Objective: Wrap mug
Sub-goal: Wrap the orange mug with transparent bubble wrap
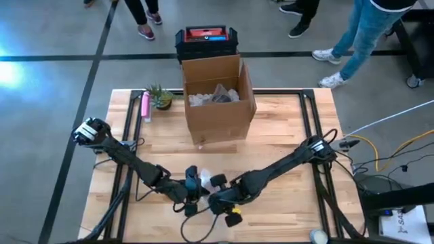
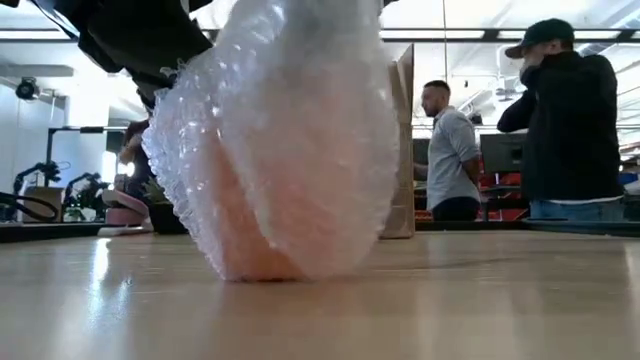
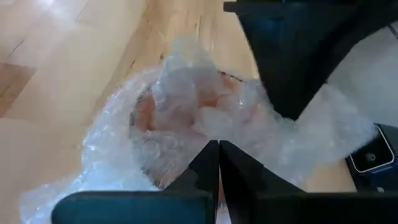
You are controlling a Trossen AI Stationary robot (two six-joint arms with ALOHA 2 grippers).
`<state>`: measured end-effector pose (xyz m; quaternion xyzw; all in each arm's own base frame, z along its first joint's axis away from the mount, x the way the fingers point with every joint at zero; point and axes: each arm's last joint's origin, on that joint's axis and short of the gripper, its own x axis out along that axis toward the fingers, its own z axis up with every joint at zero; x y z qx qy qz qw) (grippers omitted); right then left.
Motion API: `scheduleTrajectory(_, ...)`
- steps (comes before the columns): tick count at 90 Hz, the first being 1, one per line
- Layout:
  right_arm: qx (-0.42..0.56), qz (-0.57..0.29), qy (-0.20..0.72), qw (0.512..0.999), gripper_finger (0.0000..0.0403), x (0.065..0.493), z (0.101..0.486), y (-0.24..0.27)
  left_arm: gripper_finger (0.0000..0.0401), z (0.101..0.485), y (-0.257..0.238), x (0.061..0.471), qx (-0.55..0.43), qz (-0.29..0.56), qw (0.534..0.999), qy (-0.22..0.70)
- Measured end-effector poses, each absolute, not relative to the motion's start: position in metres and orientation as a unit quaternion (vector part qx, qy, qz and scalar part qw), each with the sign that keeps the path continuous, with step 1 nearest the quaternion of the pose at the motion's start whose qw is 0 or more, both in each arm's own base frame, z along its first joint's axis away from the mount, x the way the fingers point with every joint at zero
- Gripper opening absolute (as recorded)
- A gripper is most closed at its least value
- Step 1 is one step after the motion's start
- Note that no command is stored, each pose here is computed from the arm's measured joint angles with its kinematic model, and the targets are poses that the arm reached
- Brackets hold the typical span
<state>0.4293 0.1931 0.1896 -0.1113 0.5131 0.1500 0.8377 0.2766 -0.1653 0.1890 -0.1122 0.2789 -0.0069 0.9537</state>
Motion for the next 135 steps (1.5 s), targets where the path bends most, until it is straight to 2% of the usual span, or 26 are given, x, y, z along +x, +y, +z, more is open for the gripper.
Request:
scheduleTrajectory(20, -0.118, 0.139, 0.53, 0.828, 0.0, 0.434, 0.175, 0.188, 0.0, 0.189, -0.165, 0.277, -0.113, -0.005, 0.954, 0.278)
scheduleTrajectory(46, -0.123, 0.138, 0.501, 0.845, 0.0, 0.425, 0.225, 0.194, 0.0, 0.19, -0.165, 0.277, -0.115, -0.008, 0.954, 0.278)
scheduleTrajectory(61, -0.122, 0.122, 0.566, 0.806, 0.0, 0.412, 0.218, 0.191, 0.0, 0.19, -0.165, 0.277, -0.116, -0.009, 0.954, 0.278)
scheduleTrajectory(79, -0.112, 0.125, 0.576, 0.8, 0.0, 0.406, 0.208, 0.198, 0.0, 0.19, -0.165, 0.276, -0.116, -0.01, 0.954, 0.278)
scheduleTrajectory(105, -0.14, 0.132, 0.492, 0.849, 0.0, 0.42, 0.208, 0.206, 0.0, 0.19, -0.166, 0.277, -0.117, -0.01, 0.954, 0.277)
scheduleTrajectory(124, -0.179, 0.07, 0.476, 0.858, 0.0, 0.428, 0.212, 0.193, 0.0, 0.19, -0.165, 0.277, -0.12, -0.01, 0.954, 0.276)
scheduleTrajectory(135, -0.173, 0.064, 0.49, 0.852, 0.0, 0.432, 0.201, 0.181, 0.0, 0.19, -0.165, 0.277, -0.119, -0.009, 0.954, 0.276)
